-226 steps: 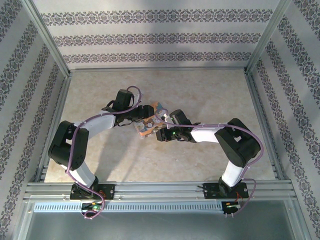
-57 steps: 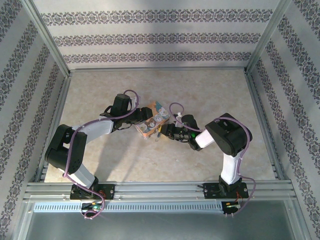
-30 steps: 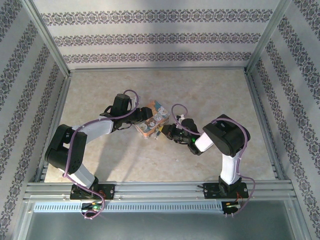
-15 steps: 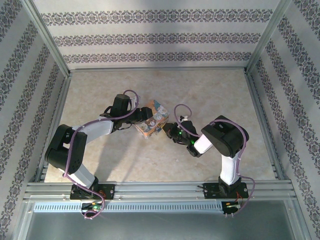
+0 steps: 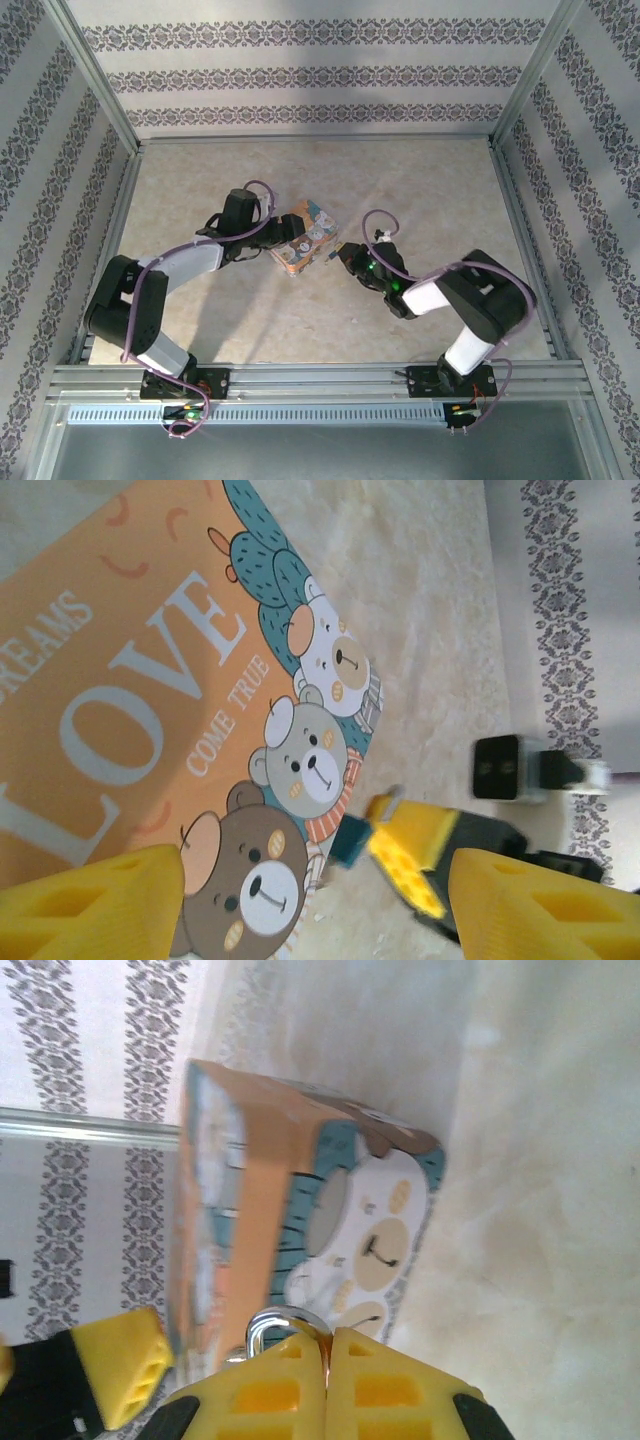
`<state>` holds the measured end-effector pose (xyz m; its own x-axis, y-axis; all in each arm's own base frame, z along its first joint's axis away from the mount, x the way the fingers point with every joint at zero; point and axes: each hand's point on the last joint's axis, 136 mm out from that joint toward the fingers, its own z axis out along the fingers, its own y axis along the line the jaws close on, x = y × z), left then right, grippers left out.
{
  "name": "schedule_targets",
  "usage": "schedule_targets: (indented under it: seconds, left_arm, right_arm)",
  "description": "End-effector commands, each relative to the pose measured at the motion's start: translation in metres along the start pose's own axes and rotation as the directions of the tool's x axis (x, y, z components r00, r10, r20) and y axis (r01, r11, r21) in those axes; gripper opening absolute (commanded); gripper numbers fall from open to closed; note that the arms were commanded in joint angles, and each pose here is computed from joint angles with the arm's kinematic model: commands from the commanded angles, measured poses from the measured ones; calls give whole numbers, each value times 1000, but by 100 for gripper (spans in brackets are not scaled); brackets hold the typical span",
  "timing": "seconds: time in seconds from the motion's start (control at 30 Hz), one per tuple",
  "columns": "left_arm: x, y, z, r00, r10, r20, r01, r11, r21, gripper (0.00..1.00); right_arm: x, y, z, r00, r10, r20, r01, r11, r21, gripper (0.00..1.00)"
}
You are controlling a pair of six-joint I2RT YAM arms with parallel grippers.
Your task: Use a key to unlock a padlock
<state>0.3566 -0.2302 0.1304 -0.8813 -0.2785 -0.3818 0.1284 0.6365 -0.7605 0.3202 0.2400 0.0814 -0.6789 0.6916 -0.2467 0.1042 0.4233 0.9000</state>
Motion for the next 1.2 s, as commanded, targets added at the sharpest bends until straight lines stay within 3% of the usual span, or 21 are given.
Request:
schedule_targets:
  seconds: [0.0, 0.17, 0.43, 0.8, 1.17]
  left_arm:
    - [-5, -8, -19, 998, 56, 43, -55, 998, -23, 73]
    - [-17, -13, -50, 981, 141, 134, -131, 988, -78, 76]
    - [-27, 12, -113, 917, 269, 293, -184, 940, -287, 84]
    - [-30, 35, -185, 804, 395, 445, -143, 854, -500, 91]
    - [-33, 41, -200, 771, 430, 469, -120, 823, -556, 92]
  right_arm:
    - [-6, 3, -16, 986, -164, 11, 163, 983, 89, 0]
    - [-16, 20, -47, 945, -327, -23, 326, 930, 168, 0]
    - [-17, 29, -99, 866, -472, -167, 500, 825, 264, 0]
    - [20, -9, -138, 806, -401, -436, 564, 743, 360, 0]
    - [57, -52, -140, 728, -289, -621, 617, 671, 411, 0]
